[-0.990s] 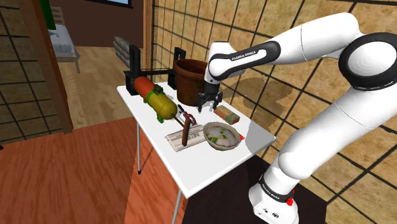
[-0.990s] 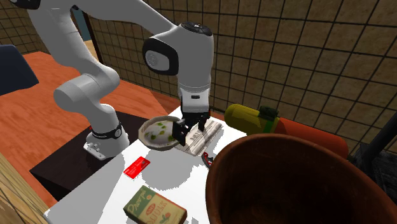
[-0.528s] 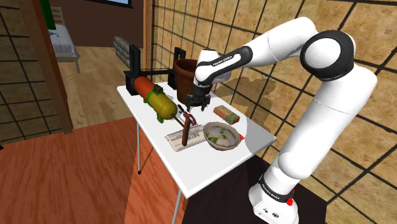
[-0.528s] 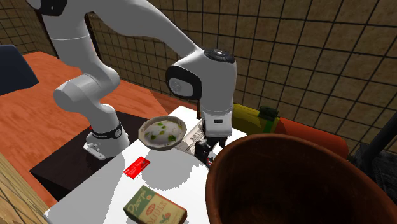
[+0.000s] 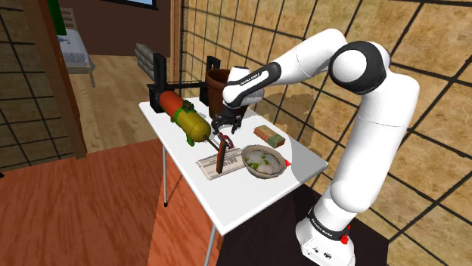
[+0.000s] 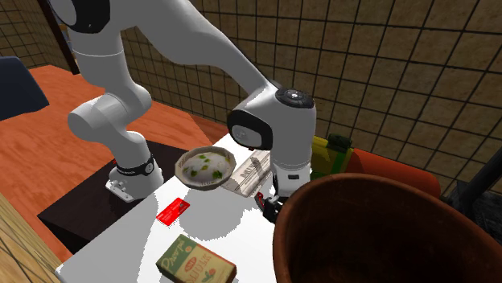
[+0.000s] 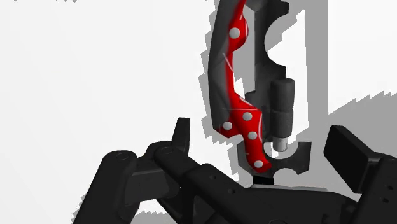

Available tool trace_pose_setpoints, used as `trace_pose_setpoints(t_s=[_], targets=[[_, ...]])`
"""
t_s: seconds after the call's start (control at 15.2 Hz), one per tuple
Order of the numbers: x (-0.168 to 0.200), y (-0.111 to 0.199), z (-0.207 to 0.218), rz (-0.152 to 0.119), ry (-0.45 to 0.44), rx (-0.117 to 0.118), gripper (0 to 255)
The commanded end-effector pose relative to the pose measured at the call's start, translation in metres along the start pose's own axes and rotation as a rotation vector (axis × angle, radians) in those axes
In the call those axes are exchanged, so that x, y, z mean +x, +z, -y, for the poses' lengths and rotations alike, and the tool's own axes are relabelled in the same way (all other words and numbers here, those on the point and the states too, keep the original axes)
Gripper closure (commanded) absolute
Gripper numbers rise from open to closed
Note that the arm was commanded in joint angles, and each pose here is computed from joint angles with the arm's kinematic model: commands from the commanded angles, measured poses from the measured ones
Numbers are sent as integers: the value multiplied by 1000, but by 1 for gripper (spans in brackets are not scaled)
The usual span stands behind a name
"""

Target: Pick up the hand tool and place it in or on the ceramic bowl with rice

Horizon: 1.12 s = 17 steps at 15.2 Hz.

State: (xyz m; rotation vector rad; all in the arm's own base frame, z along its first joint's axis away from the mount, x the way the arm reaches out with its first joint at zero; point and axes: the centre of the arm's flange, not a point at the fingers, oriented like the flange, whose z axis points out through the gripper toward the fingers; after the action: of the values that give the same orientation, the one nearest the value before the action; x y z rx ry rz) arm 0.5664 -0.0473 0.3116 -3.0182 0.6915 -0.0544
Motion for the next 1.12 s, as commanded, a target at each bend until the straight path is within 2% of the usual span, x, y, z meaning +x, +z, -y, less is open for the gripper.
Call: trace_pose_setpoints(t_s=[0.0, 0.13, 0.66, 0.73, 1.06], targets=[[0, 10, -1, 1, 3, -1, 0], [0, 24, -1, 1, 3, -1, 0], [0, 24, -1, 1, 3, -1, 0], [0, 24, -1, 1, 3, -1, 255], [2, 23, 0, 1, 3, -1, 255]])
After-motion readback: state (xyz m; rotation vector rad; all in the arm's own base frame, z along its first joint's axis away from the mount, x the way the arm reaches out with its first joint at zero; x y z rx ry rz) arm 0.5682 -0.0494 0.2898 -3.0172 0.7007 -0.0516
